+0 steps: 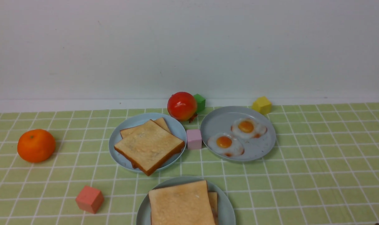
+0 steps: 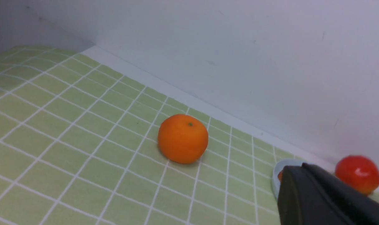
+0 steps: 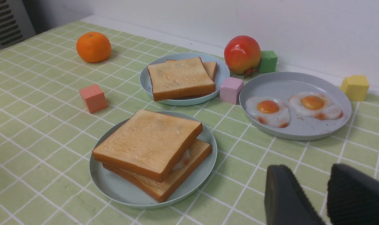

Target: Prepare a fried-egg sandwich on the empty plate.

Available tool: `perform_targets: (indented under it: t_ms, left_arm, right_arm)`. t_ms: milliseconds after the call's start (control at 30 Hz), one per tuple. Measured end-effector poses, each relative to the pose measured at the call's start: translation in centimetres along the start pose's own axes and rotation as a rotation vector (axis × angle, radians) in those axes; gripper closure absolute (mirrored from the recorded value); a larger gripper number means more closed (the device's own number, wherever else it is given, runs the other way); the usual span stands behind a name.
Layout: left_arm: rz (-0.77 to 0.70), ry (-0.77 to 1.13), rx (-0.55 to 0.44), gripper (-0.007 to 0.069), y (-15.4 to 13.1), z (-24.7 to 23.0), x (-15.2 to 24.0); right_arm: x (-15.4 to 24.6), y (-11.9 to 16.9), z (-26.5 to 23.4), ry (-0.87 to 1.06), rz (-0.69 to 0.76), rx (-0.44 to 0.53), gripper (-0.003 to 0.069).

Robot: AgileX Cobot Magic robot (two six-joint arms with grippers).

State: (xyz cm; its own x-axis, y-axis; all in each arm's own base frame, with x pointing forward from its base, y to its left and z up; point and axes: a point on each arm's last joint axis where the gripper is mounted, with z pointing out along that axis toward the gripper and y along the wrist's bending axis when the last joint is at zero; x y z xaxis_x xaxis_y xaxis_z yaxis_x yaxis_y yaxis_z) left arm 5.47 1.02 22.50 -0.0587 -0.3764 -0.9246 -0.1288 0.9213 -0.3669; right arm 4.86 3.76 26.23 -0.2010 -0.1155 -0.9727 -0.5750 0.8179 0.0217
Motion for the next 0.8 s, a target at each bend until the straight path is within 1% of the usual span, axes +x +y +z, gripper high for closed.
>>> perform_targets:
  t_ms: [33, 67, 100, 200, 267, 333, 467, 800]
  left_arm:
    - [0.072, 0.009, 0.009, 0.0638, 0.2, 0.1, 0.8]
    - [0.080, 0.015, 0.009, 0.0638, 0.3, 0.2, 1.1]
    - [0.122, 0.024, 0.016, 0.0638, 0.6, 0.2, 2.0]
    - [0.139, 0.072, 0.012, 0.0638, 1.1, 0.4, 3.6]
    - [0.139, 0.121, -0.009, 0.0638, 1.4, 0.4, 4.3]
    - [0.176, 0.204, -0.059, 0.0638, 2.0, 0.3, 5.1]
    - [0.201, 0.227, -0.071, 0.0638, 2.2, 0.2, 5.3]
    - [0.205, 0.227, -0.071, 0.0638, 2.2, 0.2, 5.3]
  right_arm:
    - [0.0, 0.0, 0.0, 0.000, 0.000, 0.000, 0.0419]
    - [0.0, 0.0, 0.0, 0.000, 0.000, 0.000, 0.0419]
    - [0.0, 0.0, 0.0, 0.000, 0.000, 0.000, 0.0419]
    - [0.0, 0.0, 0.0, 0.000, 0.000, 0.000, 0.0419]
    - [0.0, 0.0, 0.0, -0.001, 0.000, 0.000, 0.0419]
    - [0.0, 0.0, 0.0, -0.002, 0.000, 0.000, 0.0419]
    - [0.0, 0.0, 0.0, -0.002, 0.000, 0.000, 0.0419]
    - [-0.1, 0.0, 0.0, -0.006, 0.000, 0.001, 0.0419]
